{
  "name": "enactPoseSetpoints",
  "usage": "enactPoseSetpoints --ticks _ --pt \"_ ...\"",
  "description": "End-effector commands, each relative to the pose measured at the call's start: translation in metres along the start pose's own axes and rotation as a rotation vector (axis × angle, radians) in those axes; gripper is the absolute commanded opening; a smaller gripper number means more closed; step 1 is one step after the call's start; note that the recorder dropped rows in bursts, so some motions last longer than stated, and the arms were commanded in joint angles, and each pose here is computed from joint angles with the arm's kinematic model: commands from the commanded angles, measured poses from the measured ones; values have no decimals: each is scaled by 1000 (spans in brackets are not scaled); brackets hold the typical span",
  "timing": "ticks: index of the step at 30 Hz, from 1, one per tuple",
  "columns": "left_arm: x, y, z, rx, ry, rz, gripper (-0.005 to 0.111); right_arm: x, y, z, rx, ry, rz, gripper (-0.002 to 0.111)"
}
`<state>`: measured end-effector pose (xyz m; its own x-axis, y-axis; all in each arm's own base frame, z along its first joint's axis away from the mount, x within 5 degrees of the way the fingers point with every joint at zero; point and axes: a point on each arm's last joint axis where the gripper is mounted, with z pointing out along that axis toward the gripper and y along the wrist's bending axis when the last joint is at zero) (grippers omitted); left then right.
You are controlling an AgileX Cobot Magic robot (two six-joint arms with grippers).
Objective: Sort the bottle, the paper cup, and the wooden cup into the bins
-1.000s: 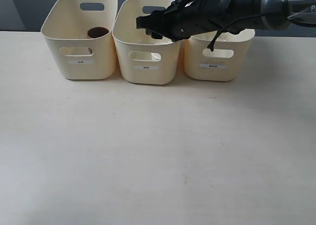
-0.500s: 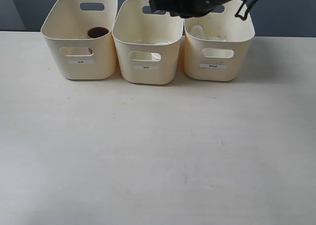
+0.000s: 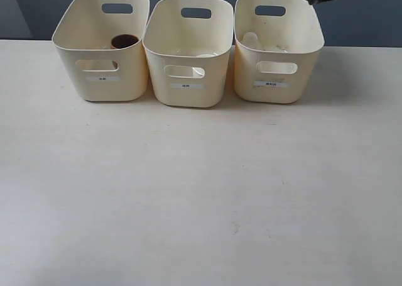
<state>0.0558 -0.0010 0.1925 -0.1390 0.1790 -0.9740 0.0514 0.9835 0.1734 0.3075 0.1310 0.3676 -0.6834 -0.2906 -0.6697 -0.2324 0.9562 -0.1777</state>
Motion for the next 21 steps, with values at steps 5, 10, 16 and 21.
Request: enactPoseSetpoints --ticks 5,10,16,21 --pt "0 0 0 0 -9 5 0 14 -26 -65 46 -8 64 -1" --pt "0 0 0 0 -9 5 0 26 -40 -104 59 -27 99 -1" --pt "0 0 0 0 -9 5 0 45 -56 -154 53 -97 148 -1" --pt "0 0 0 0 -9 5 0 62 -68 -192 43 -191 181 -1"
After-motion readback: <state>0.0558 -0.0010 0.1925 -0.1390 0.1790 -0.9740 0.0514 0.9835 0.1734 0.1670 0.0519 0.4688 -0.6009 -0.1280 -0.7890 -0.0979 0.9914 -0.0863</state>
